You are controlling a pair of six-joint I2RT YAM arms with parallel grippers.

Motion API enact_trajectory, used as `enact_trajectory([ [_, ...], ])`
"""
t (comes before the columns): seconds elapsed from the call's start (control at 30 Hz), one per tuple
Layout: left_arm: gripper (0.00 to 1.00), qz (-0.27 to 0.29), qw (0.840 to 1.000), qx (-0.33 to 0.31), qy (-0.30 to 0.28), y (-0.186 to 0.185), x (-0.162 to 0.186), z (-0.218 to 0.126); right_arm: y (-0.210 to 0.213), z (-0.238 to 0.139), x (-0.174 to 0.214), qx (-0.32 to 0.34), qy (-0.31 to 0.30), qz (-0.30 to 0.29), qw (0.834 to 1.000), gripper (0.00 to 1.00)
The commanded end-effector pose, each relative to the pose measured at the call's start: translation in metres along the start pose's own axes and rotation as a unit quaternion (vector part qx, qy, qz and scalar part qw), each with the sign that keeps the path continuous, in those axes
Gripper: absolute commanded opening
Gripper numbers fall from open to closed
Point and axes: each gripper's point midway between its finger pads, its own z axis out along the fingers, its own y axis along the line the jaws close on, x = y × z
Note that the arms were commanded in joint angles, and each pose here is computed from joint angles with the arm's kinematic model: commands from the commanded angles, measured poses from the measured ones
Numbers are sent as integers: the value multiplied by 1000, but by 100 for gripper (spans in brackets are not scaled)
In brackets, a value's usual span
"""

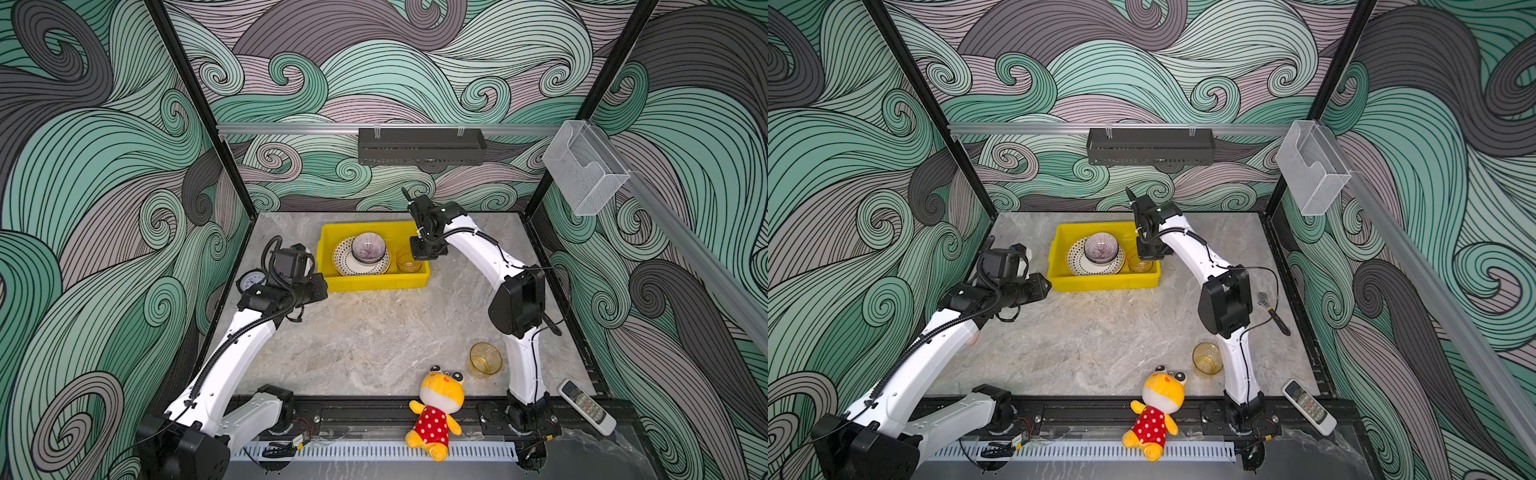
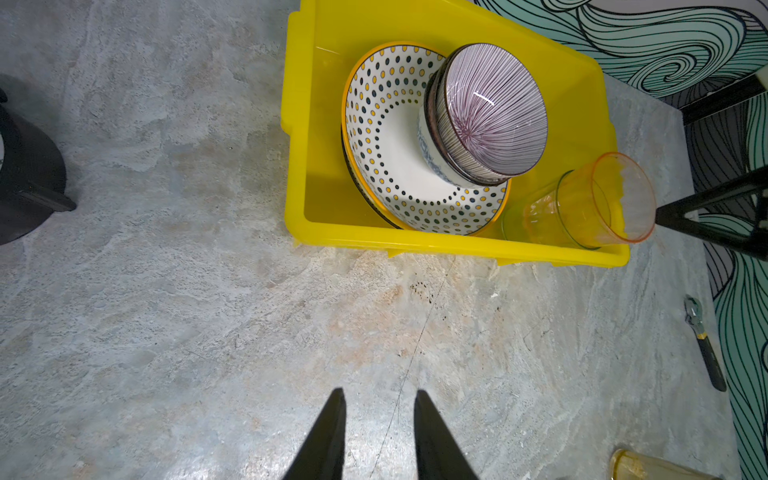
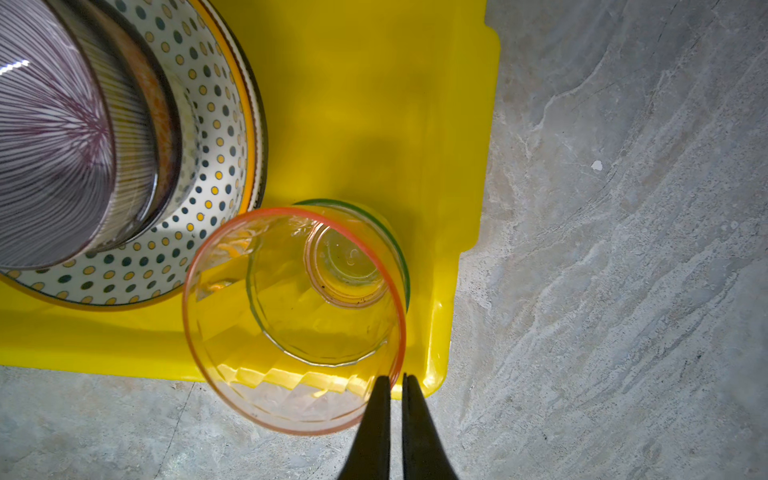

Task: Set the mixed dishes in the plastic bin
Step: 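Open the right gripper, releasing the pink glass, and raise it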

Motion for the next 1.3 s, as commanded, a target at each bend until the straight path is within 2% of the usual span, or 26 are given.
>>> enact_trajectory([
  [0.0, 32, -2, 1000, -12, -6, 7, 1, -5, -5, -1, 7, 15, 8, -7, 1000, 9],
  [0.3, 32, -2, 1000, -15, -10, 9, -1, -9, -1, -7, 5, 2, 2, -4, 1000, 9],
  [0.73, 32, -3, 1000, -1, -12, 4, -1, -14, 0, -46, 4, -21, -42, 6, 999, 10],
  [1.17, 32, -1, 1000, 1, -4, 5, 7, -18, -5, -70, 20, -43, -73, 26, 996, 11],
  [1.27, 32, 2, 1000, -2, 1, 6, 10, -19, -10, -74, 28, -41, -78, 28, 996, 14],
])
